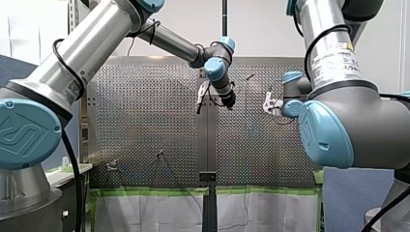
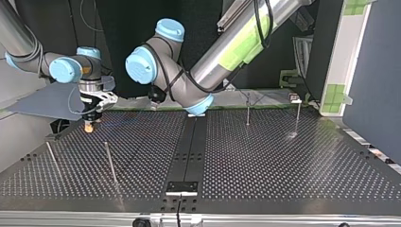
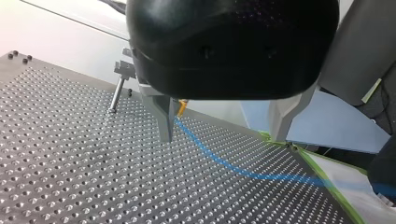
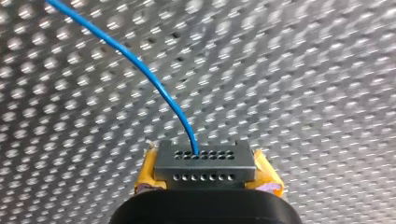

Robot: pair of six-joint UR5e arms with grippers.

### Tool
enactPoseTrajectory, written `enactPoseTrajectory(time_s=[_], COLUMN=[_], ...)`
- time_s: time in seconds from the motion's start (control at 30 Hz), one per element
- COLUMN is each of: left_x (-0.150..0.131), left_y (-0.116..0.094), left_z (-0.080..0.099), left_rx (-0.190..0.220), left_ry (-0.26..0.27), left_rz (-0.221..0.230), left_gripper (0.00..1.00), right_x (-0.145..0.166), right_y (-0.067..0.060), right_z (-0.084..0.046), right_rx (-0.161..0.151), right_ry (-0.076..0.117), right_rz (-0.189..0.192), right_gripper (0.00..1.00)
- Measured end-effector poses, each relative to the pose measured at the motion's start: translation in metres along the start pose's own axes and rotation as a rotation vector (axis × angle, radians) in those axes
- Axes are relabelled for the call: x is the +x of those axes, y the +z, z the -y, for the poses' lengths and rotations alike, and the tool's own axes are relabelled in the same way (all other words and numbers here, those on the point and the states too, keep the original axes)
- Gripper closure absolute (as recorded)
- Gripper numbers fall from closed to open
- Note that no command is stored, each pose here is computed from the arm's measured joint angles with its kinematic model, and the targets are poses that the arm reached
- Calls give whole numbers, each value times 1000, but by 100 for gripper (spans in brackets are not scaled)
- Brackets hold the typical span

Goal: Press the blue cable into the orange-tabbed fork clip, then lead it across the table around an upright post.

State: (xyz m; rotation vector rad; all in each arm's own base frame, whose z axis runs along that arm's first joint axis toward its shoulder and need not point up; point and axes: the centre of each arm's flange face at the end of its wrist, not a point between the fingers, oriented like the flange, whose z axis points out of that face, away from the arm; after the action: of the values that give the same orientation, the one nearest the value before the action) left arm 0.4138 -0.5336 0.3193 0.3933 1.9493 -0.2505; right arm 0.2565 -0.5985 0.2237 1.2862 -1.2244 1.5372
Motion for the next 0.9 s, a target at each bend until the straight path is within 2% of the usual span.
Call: enactPoseTrajectory(time_s=[0.27,0.53,0.63,0.9], left_x=[-5,-6,-6,-6], left_y=[5,8,9,9], left_z=[0,-5,-6,-5], left_rx=[2,-3,-4,13], left_ry=[-55,-70,-71,-82], left_rz=[40,47,46,44], left_gripper=[0,0,0,0], right_x=[52,97,110,142], right_y=[-11,-26,-34,-56], right_z=[12,21,21,21], right_rx=[11,24,23,15], right_ry=[3,64,76,66], right_rz=[-39,-83,-96,-137], right_gripper=[100,100,100,100])
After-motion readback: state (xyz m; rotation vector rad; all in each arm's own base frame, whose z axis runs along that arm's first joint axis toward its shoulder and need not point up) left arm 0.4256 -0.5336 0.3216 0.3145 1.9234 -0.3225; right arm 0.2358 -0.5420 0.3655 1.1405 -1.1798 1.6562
